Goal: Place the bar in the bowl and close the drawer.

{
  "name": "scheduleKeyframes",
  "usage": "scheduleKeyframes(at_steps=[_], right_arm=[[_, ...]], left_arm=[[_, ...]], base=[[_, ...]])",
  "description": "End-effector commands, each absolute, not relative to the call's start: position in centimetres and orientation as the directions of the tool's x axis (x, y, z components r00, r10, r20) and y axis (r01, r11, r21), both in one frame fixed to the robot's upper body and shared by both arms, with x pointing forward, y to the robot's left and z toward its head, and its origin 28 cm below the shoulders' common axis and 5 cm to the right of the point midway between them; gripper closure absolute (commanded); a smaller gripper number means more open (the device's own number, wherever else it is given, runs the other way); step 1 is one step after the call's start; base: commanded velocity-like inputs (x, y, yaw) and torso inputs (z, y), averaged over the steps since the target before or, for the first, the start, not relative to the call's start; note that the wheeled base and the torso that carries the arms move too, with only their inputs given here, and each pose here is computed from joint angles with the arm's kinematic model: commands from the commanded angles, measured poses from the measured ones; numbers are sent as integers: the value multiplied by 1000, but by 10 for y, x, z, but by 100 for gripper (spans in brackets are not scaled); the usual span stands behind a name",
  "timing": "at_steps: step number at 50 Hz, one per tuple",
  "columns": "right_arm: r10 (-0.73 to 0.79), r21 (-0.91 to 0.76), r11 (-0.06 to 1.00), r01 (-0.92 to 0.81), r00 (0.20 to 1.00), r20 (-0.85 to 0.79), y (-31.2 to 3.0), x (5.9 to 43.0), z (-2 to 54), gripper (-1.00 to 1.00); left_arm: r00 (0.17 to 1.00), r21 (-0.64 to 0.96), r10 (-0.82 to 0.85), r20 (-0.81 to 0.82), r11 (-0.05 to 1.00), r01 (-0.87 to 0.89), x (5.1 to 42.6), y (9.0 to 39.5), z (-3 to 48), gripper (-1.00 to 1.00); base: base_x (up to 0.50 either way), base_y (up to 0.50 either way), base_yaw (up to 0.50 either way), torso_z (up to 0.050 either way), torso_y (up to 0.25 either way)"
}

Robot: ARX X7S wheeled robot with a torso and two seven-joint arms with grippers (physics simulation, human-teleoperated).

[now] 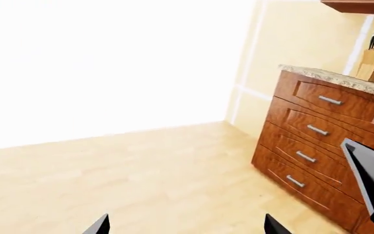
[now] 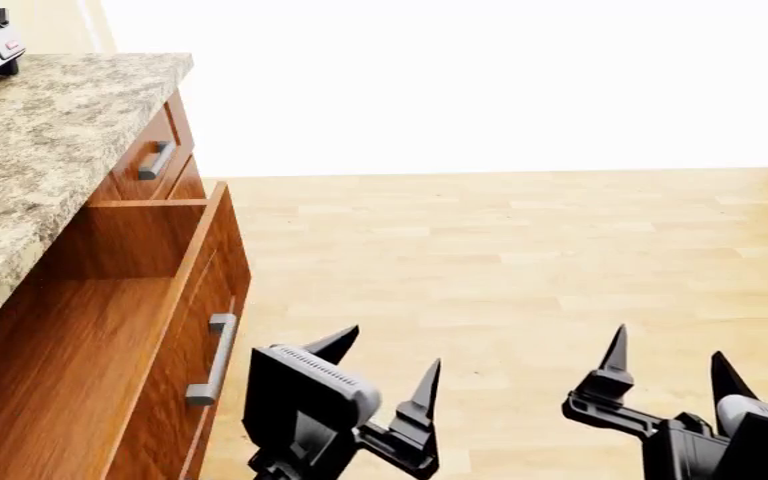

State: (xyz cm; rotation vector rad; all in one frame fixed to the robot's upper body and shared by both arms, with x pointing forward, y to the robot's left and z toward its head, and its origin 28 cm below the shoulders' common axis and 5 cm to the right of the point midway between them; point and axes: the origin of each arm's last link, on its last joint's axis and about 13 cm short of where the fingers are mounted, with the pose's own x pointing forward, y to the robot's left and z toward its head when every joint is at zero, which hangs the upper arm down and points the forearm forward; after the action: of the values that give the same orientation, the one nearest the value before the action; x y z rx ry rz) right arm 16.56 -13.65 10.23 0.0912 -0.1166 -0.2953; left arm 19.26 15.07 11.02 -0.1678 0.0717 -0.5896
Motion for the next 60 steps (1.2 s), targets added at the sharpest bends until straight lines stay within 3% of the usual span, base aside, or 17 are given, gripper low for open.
scheduleKeyframes(at_steps=[1, 60], right_arm=[[-287, 109, 955, 276, 952, 101, -136, 168, 103, -100], [-226, 126, 968, 215, 971, 83, -124, 175, 98, -100]], left_arm=[[843, -230, -534, -60, 830, 509, 191, 157, 96, -100], [890, -312, -423, -169, 880, 359, 171, 184, 47, -100]], base=[[0, 0, 0, 0, 0], [0, 0, 0, 0, 0]])
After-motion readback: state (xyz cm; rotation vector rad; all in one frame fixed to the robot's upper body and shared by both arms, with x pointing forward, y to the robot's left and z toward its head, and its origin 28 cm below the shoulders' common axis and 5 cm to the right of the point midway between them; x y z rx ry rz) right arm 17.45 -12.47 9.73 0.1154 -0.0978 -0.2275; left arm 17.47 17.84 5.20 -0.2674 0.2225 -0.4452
